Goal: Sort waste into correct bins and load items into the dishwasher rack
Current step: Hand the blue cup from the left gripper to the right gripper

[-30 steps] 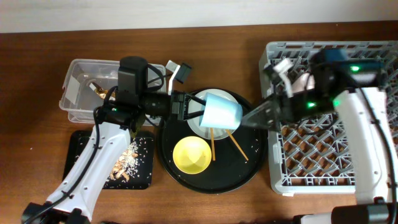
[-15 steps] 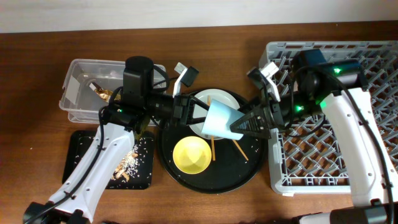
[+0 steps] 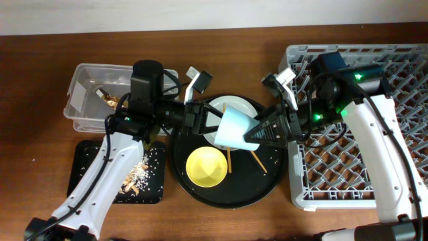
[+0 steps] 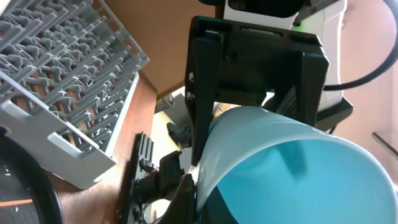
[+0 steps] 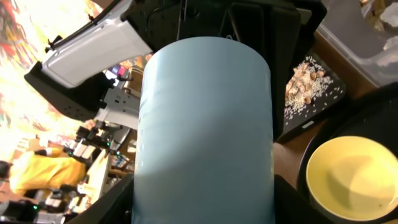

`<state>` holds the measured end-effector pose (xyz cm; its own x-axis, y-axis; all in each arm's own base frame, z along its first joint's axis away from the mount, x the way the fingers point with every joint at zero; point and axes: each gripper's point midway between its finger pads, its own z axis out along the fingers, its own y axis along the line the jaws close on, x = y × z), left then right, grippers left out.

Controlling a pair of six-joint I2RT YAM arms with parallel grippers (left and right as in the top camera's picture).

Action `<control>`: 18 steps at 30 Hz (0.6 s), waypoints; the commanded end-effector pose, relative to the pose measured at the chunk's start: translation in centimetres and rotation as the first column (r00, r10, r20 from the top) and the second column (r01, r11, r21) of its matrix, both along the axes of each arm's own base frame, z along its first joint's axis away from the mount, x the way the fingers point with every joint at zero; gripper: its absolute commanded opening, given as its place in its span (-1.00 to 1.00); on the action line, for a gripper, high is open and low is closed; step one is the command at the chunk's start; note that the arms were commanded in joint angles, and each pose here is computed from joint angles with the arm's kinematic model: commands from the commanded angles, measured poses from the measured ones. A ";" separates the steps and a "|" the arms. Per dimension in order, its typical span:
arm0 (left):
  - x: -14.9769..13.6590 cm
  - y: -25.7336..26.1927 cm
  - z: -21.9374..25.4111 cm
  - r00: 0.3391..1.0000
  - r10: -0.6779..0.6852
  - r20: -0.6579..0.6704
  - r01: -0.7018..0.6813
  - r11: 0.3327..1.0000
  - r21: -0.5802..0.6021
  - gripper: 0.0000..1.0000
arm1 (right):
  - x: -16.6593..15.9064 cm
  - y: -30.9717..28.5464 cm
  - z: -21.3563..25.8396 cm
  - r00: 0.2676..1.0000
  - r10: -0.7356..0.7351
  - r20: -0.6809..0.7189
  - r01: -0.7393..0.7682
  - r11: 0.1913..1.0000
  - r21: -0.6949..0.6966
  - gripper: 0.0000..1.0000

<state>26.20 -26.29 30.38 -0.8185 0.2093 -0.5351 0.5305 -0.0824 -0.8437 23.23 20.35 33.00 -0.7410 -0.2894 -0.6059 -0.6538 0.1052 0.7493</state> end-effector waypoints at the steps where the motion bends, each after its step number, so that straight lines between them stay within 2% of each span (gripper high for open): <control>1: -0.1 -0.3 0.5 1.000 0.010 0.019 -0.010 1.000 0.004 -0.99 | -0.1 0.8 0.9 0.998 0.025 0.054 -0.028 0.998 0.062 -0.11; 18: -2.8 -2.8 0.5 0.996 -0.090 0.019 0.090 0.996 0.004 -0.99 | 3.0 -2.4 1.4 0.990 -0.113 0.085 0.104 0.989 0.101 -0.13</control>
